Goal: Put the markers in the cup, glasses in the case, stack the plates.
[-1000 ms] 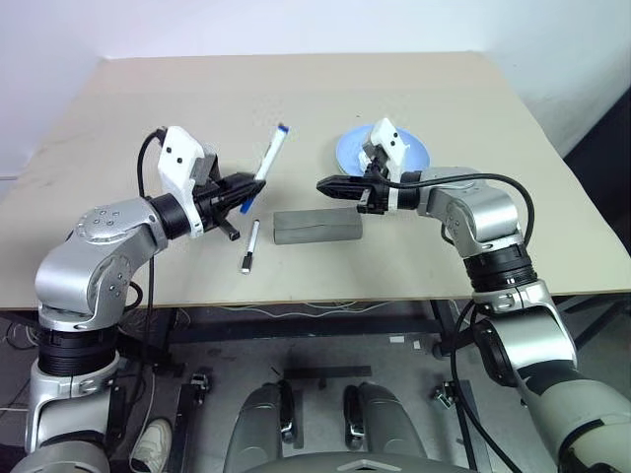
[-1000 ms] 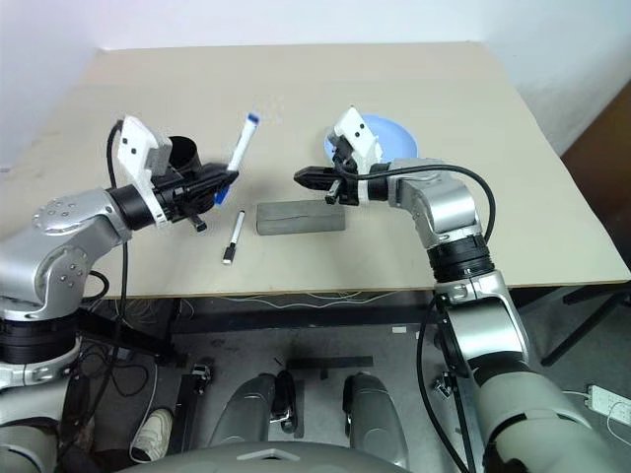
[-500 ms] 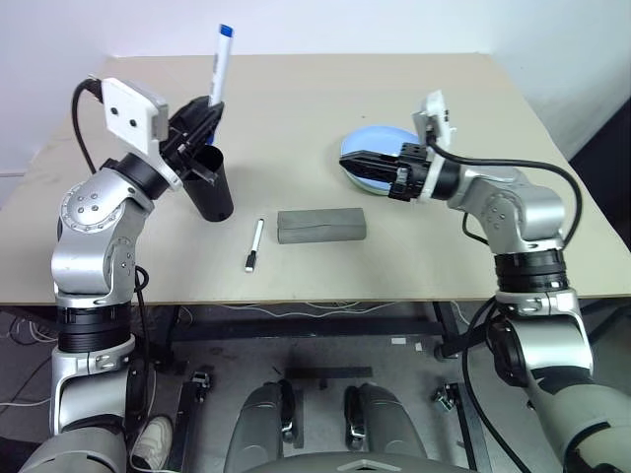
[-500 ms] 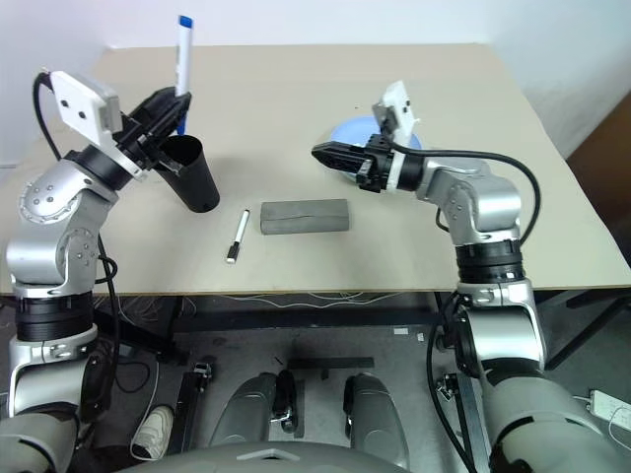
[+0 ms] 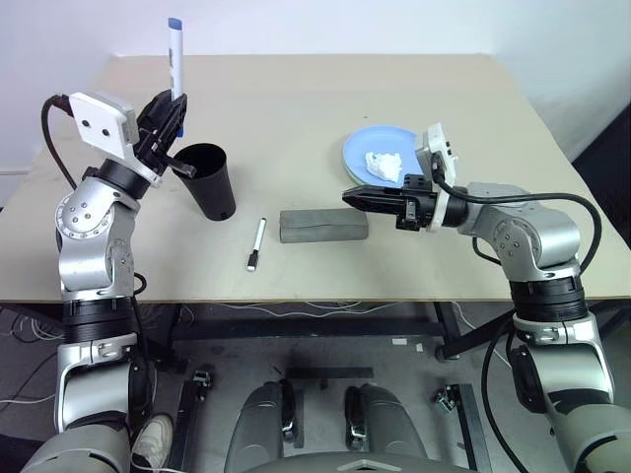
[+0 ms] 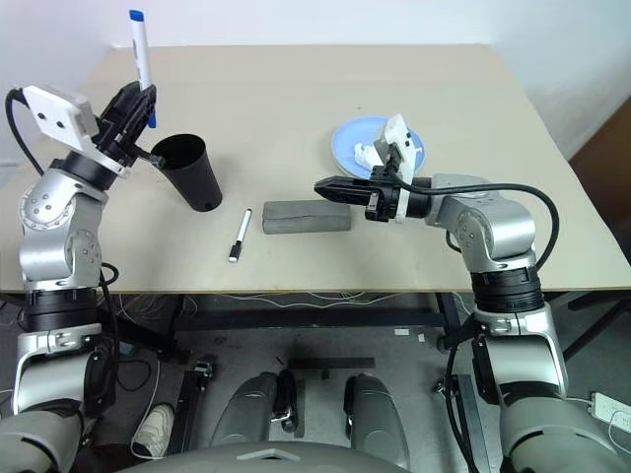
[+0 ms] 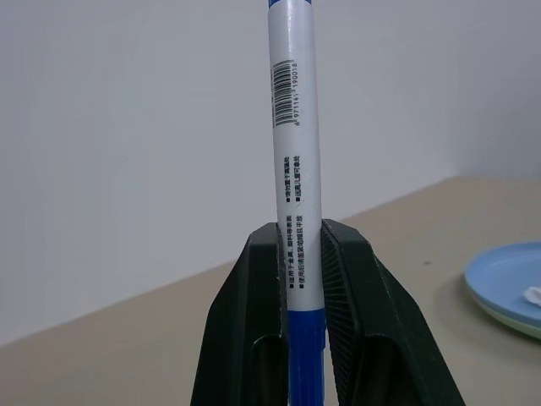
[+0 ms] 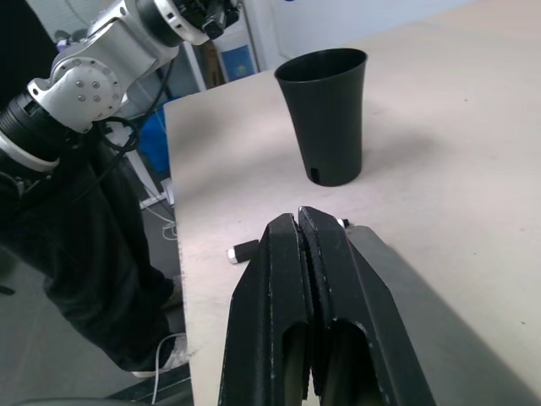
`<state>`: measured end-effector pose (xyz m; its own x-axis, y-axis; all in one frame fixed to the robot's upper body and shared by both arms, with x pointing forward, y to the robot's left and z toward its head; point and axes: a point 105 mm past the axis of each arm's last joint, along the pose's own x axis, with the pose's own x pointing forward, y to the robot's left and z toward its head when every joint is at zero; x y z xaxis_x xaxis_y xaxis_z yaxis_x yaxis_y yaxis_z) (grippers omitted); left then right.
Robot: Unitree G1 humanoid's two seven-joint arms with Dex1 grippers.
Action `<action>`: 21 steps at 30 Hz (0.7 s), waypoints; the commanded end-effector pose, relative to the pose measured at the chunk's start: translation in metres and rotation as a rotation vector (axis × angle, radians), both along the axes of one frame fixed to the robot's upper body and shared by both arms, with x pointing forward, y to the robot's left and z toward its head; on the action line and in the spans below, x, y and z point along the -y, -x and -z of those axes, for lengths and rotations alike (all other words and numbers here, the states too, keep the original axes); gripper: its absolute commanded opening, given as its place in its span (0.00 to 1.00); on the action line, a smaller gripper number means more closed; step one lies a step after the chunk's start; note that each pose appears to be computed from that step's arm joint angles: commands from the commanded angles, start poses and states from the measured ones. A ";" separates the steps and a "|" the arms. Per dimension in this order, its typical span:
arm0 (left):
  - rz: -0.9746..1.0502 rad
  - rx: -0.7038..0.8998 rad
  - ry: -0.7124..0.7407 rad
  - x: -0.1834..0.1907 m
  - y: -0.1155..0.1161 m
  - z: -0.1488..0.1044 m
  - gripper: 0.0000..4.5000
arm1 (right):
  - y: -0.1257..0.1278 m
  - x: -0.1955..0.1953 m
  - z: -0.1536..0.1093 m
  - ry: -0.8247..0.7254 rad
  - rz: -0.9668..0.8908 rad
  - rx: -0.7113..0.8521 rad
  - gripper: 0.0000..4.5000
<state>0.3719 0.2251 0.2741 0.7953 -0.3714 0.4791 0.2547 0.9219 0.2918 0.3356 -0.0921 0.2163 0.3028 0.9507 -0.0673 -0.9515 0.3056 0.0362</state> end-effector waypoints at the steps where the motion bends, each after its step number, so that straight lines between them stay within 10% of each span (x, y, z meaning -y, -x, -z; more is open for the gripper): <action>1: -0.022 0.063 0.058 -0.009 0.002 -0.014 0.06 | 0.000 0.001 -0.014 -0.018 0.019 0.056 0.01; 21: -0.002 -0.034 0.087 -0.008 -0.004 0.019 0.06 | -0.007 0.008 -0.019 -0.036 0.078 0.077 0.01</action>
